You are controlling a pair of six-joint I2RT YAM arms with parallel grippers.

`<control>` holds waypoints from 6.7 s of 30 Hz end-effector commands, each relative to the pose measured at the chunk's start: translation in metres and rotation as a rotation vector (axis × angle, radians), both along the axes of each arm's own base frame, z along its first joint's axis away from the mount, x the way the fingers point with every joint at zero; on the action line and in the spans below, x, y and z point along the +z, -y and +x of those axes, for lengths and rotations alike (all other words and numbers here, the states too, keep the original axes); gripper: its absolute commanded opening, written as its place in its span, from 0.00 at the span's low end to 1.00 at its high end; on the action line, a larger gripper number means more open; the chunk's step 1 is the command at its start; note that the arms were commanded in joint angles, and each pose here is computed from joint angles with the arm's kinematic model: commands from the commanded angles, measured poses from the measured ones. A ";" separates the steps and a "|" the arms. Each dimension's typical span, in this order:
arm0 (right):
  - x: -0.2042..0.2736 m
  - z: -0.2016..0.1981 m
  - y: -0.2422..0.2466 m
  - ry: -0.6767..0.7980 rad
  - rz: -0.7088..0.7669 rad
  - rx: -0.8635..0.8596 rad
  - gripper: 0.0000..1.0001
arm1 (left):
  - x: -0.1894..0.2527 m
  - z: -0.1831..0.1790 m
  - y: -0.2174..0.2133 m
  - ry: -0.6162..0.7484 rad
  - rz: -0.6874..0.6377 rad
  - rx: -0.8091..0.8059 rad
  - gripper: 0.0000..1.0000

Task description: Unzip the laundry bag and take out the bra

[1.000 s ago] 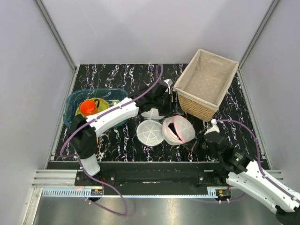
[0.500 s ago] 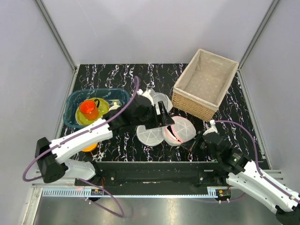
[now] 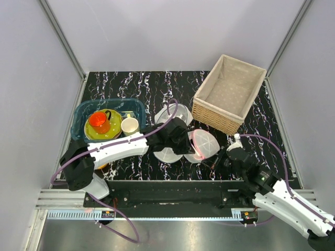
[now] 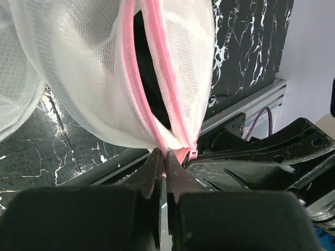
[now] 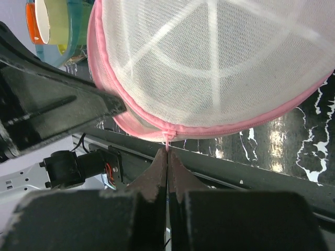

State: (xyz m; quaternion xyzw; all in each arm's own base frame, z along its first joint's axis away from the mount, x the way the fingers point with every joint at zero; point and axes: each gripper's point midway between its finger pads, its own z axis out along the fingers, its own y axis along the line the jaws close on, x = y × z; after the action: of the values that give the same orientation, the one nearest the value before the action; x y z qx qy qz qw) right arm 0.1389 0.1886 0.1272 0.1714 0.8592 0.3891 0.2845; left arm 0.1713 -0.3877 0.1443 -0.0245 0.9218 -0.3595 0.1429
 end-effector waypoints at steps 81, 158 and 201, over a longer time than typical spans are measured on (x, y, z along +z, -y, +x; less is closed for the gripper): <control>-0.013 0.061 -0.080 -0.068 -0.147 0.119 0.01 | -0.002 -0.014 -0.058 0.081 -0.011 -0.031 0.00; 0.389 0.128 0.059 0.842 -0.391 -0.437 0.00 | 0.019 -0.005 -0.023 0.141 -0.059 -0.231 0.00; 0.182 0.182 0.046 0.340 -0.132 -0.087 0.45 | 0.005 -0.011 -0.067 0.185 0.054 -0.093 0.00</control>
State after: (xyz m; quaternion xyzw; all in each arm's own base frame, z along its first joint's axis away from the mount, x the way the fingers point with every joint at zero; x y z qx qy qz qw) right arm 0.3796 0.0852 0.2888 0.1732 0.8499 0.2038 0.4541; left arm 0.1549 -0.3238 0.1412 0.0661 0.9191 -0.3406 0.1868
